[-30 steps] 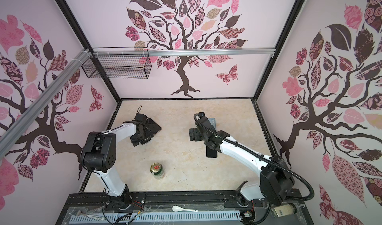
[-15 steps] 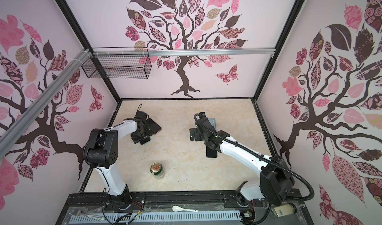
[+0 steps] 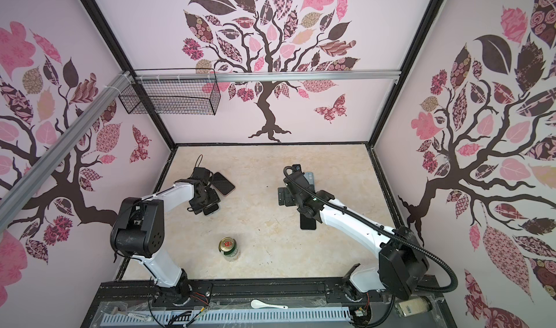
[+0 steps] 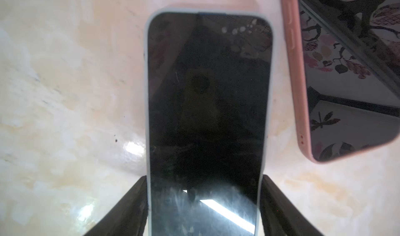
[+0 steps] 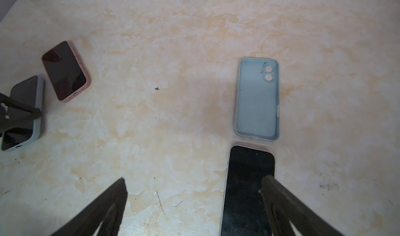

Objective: Take the phone out of the phone case
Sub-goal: Pick up the phone from the middle-left of the table.

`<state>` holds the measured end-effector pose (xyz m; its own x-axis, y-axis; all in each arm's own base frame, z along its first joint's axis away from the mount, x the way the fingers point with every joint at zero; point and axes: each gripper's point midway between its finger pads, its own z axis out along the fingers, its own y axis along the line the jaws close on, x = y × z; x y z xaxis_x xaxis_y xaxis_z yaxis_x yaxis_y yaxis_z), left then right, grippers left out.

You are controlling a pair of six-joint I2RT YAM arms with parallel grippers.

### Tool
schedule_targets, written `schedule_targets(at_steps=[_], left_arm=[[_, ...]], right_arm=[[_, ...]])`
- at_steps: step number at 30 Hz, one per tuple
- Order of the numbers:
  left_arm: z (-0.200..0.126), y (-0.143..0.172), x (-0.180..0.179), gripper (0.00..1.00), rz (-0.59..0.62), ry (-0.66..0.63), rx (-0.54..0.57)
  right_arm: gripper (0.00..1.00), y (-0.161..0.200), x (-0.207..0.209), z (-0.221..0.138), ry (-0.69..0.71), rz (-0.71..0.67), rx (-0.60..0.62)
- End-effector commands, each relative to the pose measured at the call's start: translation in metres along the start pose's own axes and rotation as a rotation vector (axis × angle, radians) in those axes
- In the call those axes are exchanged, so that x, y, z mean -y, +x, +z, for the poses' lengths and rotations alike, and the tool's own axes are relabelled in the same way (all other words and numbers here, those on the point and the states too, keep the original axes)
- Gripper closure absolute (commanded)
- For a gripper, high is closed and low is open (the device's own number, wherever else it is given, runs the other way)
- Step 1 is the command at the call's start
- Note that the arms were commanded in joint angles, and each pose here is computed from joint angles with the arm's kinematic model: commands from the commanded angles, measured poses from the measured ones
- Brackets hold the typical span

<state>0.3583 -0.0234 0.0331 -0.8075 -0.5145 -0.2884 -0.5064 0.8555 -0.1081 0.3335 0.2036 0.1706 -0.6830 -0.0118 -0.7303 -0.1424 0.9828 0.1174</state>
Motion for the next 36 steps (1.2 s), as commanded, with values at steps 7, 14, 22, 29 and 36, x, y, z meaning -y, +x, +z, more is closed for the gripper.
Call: schedule_targets(at_steps=[7, 14, 22, 29, 36], left_arm=[[-0.043, -0.015, 0.019, 0.46, 0.05, 0.16, 0.127], [-0.102, -0.002, 0.08, 0.46, 0.301, 0.296, 0.25], [-0.175, 0.054, 0.165, 0.47, 0.607, 0.529, 0.367], [-0.22, 0.107, 0.207, 0.47, 0.823, 0.667, 0.425], [-0.23, 0.136, 0.225, 0.47, 0.935, 0.723, 0.419]], right_arm=[[0.0, -0.004, 0.035, -0.005, 0.028, 0.19, -0.014], [0.01, -0.021, 0.036, -0.017, -0.158, 0.311, 0.024], [0.0, -0.05, 0.015, -0.042, -0.386, 0.337, 0.009], [0.01, -0.064, -0.02, -0.071, -0.65, 0.292, -0.08], [0.14, -0.053, -0.043, -0.076, -0.809, 0.299, -0.199]])
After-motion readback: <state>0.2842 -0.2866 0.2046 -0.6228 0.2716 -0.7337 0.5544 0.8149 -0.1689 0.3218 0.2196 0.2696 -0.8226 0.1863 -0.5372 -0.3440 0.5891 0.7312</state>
